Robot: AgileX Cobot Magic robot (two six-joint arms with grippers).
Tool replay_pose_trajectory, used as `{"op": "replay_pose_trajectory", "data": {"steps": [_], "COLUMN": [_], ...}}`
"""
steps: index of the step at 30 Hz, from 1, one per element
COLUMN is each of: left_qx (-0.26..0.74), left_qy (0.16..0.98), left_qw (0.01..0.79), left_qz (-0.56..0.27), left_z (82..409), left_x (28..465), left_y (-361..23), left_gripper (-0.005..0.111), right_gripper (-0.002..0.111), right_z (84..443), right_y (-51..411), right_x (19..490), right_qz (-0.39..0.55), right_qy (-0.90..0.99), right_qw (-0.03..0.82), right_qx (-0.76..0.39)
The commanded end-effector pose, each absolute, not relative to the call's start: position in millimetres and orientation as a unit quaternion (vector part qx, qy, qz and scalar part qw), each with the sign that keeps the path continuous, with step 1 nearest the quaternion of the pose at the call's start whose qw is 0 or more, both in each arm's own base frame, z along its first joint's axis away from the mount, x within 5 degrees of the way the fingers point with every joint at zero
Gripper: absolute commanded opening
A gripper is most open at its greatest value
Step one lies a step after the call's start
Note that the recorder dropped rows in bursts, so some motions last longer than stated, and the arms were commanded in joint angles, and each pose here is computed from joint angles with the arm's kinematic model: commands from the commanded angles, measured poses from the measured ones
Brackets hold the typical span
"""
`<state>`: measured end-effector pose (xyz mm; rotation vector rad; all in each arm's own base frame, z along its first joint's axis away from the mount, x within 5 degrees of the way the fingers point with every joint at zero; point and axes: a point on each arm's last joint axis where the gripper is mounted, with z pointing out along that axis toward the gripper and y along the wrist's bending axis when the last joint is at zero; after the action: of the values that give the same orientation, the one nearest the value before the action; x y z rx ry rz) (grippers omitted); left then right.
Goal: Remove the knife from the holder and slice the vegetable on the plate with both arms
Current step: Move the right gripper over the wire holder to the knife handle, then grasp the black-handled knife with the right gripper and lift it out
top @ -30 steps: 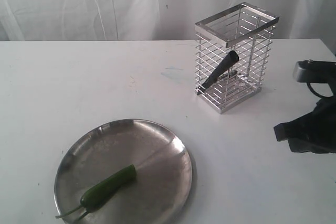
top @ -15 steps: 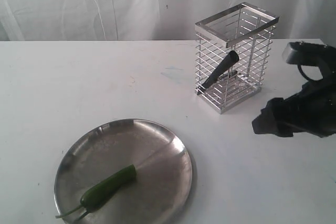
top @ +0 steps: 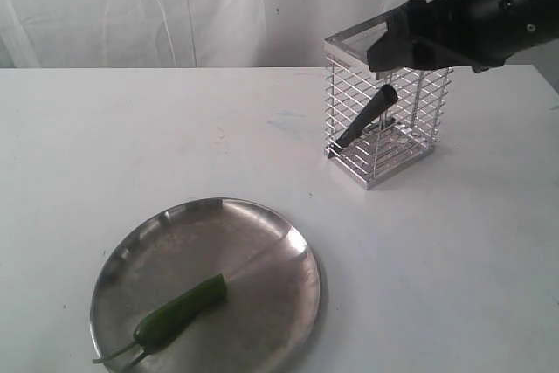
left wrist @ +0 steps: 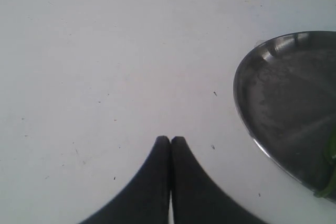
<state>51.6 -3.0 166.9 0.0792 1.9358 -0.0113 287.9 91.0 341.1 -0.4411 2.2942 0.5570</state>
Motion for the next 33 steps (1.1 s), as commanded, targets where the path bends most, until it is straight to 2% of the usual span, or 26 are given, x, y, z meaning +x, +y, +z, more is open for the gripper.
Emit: {"op": "replay_pose_trajectory", "data": {"steps": [1,9,21,26,33], "left_qx": [0.034,0.034,0.034,0.034,0.034], "left_qy": [0.822,0.822,0.822,0.822,0.822], "left_qw": [0.569,0.569,0.569,0.569,0.569], "left_qz": [-0.010,-0.010,-0.010,-0.010,-0.010], "left_z": [166.4,166.4,166.4,166.4,166.4], "left_x": [51.6,51.6,51.6,51.6,51.6], "left_y": [-3.6,-3.6,-3.6,-3.6,-3.6], "left_gripper": [0.000,0.000,0.000,0.000,0.000], "right_gripper": [0.063,0.063,0.061,0.046,0.013], "right_z": [326.6,295.3,273.5,273.1,273.4], "right_y": [88.1,102.0,108.5,108.1,107.8], "right_x": [313.7,331.0,345.9,346.9,346.2], "right_qz": [0.167,0.166,0.156,0.152,0.150], "right_qy": [0.909,0.921,0.923,0.923,0.923], "right_qw": [0.345,0.310,0.309,0.312,0.310], "right_qx": [-0.162,-0.171,-0.168,-0.169,-0.171]}}
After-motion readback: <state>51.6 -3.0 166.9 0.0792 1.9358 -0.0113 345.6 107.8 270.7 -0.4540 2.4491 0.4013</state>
